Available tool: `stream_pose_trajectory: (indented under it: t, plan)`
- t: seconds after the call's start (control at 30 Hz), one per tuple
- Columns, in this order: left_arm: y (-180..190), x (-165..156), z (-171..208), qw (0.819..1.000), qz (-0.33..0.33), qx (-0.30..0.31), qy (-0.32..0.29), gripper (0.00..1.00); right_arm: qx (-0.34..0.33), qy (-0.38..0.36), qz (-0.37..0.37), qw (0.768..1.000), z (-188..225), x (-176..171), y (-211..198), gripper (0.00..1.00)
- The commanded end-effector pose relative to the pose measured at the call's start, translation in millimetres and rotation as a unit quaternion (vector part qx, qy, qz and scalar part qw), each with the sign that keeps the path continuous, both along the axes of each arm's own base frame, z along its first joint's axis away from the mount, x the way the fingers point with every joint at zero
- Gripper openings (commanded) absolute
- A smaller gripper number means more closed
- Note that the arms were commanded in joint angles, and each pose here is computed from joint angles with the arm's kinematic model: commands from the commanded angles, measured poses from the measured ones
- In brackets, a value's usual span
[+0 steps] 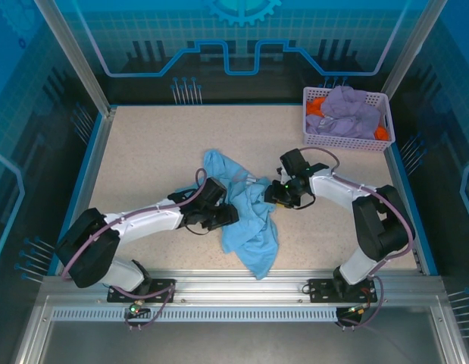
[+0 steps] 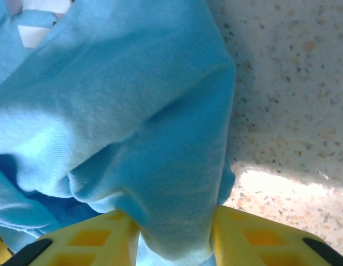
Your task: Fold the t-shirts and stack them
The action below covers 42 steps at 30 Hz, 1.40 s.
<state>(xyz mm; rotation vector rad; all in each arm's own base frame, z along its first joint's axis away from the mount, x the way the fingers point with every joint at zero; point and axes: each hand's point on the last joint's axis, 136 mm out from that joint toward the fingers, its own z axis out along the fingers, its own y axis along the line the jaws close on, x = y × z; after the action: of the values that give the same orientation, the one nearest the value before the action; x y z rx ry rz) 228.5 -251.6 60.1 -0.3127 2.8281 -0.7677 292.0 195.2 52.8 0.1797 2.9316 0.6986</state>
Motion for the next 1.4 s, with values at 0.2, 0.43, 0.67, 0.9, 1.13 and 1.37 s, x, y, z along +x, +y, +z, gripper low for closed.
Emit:
stream_pose_trajectory:
  t: [0.2, 0.43, 0.67, 0.9, 1.13, 1.37]
  plan:
    - [12.0, -10.5, -9.8, 1.000, 0.003, 0.028, 0.004, 0.14, 0.011, 0.003, 0.018, 1.000, -9.7, 0.4, 9.4, 0.17]
    - [6.7, -2.5, 18.2, 0.999, -0.006, 0.003, -0.036, 0.00, 0.009, -0.041, 0.018, 0.999, 16.8, 3.3, 4.1, 0.03]
    - [5.8, 36.9, 117.3, 0.987, 0.010, -0.086, -0.138, 0.00, 0.002, -0.153, 0.003, 0.988, 106.3, 20.8, -12.8, 0.02]
    - [32.0, 120.8, 234.6, 0.958, 0.084, -0.165, -0.217, 0.00, 0.027, -0.231, -0.052, 0.971, 193.1, 85.9, -39.3, 0.06]
    - [49.0, 221.0, 354.7, 0.922, 0.106, -0.227, -0.296, 0.00, 0.095, -0.282, -0.094, 0.950, 268.5, 189.6, -55.7, 0.09]
    - [44.6, 189.8, 478.0, 0.866, -0.012, -0.265, -0.423, 0.00, 0.147, -0.354, -0.033, 0.923, 347.4, 184.8, -27.2, 0.18]
